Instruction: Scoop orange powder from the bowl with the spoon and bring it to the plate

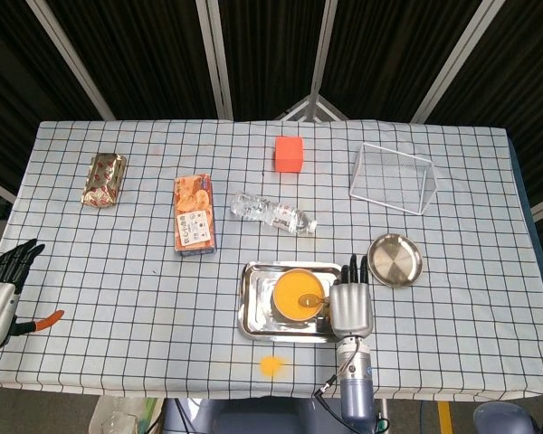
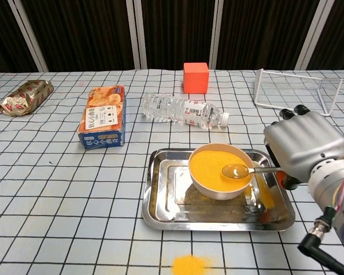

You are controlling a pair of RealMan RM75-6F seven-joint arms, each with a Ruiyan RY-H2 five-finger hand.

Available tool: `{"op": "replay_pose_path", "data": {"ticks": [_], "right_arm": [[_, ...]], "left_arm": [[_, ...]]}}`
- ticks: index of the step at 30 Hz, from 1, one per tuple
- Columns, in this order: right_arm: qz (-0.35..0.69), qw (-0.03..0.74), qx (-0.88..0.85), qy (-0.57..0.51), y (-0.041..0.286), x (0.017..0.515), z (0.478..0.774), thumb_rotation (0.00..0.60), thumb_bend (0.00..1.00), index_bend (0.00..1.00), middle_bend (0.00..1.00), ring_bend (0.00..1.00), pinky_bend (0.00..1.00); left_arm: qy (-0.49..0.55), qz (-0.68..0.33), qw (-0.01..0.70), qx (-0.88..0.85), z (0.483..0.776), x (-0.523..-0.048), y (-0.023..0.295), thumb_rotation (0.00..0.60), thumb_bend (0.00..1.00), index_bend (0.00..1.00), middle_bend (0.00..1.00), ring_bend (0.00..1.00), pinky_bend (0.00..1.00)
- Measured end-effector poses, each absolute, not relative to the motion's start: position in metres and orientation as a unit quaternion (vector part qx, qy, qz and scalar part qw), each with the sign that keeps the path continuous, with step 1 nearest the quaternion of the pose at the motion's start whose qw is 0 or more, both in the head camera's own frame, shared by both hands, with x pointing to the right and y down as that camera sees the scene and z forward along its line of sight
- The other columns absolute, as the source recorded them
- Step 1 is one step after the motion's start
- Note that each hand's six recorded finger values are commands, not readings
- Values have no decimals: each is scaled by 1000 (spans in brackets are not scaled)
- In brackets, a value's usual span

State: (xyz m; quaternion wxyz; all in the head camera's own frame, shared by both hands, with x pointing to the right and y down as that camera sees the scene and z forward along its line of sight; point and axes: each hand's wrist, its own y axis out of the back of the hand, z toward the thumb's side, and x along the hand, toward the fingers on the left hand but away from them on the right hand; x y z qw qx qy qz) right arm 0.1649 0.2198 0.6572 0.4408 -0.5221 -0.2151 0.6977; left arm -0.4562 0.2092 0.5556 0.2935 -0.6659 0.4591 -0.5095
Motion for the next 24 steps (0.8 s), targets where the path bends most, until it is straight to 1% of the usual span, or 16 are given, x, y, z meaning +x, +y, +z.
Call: {"op": "replay_pose_path", "data": {"ticks": [9, 24], "right_arm": [[694, 447, -521, -218, 218, 159, 654, 600, 506, 614, 241, 0, 0], [697, 453, -510, -220, 214, 150, 658, 600, 505, 613, 241, 0, 0]], "left_arm": [[460, -510, 293, -665, 555, -457, 209, 600, 8, 0, 0, 0, 0], [463, -508, 290, -666, 555, -457, 208, 600, 8, 0, 0, 0, 0]]}}
